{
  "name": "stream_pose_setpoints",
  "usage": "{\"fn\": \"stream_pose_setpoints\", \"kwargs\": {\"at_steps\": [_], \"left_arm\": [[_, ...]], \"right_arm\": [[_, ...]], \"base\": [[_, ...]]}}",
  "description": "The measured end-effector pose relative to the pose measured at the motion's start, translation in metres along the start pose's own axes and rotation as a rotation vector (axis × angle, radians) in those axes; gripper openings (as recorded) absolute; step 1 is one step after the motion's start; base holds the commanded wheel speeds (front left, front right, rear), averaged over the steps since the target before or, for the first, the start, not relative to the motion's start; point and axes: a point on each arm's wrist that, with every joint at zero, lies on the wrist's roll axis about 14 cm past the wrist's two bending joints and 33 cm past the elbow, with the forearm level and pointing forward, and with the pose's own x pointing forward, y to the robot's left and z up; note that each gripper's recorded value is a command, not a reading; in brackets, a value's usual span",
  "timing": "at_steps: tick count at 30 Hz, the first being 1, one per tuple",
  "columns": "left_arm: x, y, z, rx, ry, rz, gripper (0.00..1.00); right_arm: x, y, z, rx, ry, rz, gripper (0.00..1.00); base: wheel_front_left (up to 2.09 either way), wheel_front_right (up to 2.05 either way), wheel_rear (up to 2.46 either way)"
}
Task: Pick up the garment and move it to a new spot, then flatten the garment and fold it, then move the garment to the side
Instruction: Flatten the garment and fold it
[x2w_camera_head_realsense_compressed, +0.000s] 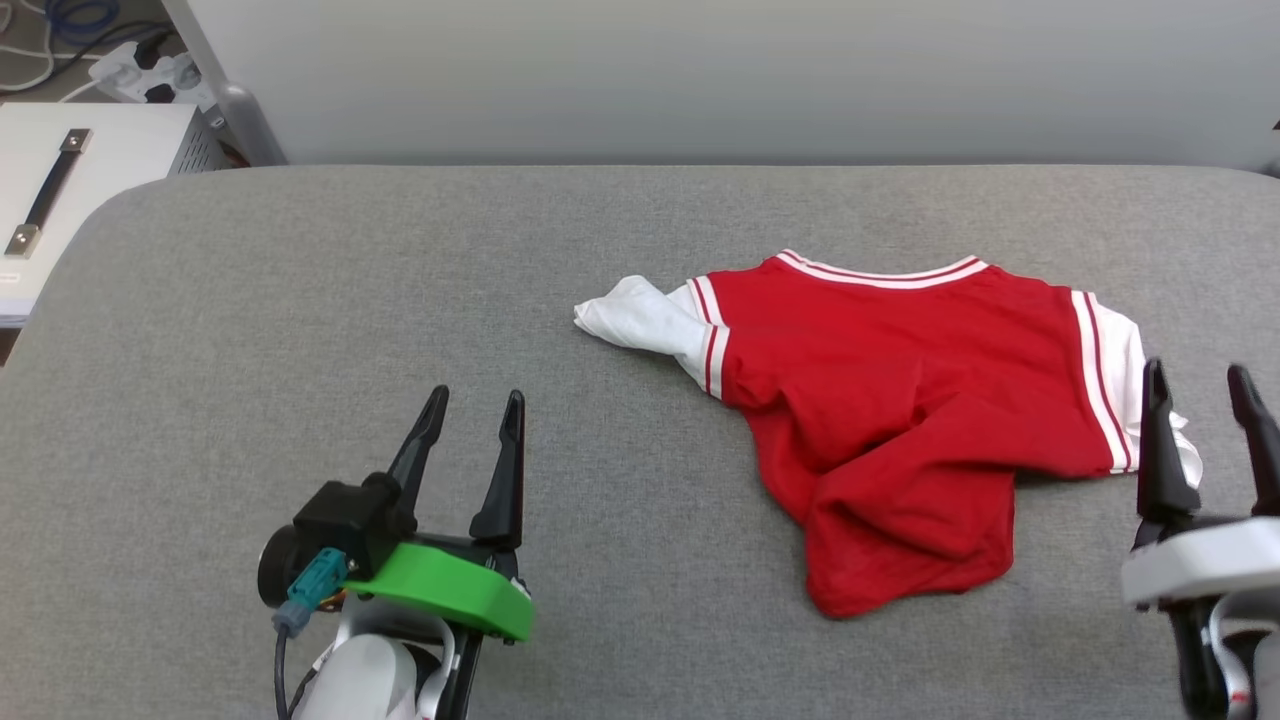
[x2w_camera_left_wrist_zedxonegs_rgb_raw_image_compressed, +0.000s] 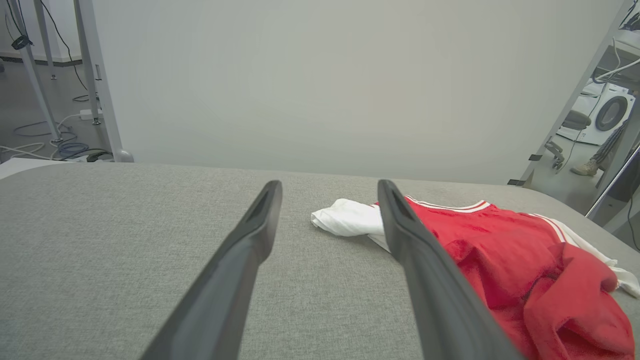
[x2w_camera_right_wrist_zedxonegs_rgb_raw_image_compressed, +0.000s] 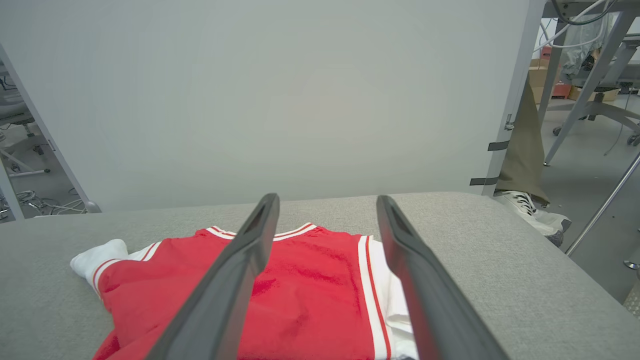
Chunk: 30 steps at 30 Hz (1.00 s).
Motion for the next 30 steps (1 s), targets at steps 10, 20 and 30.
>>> {"fn": "stream_pose_setpoints", "kwargs": {"at_steps": [10,20,30], "left_arm": [[-0.005,-0.007,-0.021,-0.026,0.061,-0.014,1.00],[0.048,-0.017,-0.056,0.072,0.302,-0.162,1.00],[0.127,-0.030,-0.074,0.123,0.705,-0.299,1.00]], "right_arm": [[-0.031,0.003,-0.011,0.063,-0.007,-0.059,1.00],[-0.031,-0.008,-0.016,0.034,0.009,-0.092,1.00],[-0.019,-0.016,-0.037,0.015,0.059,-0.115,1.00]], "base": [[0.00,0.00,0.00],[0.00,0.00,0.00],[0.00,0.00,0.00]]}}
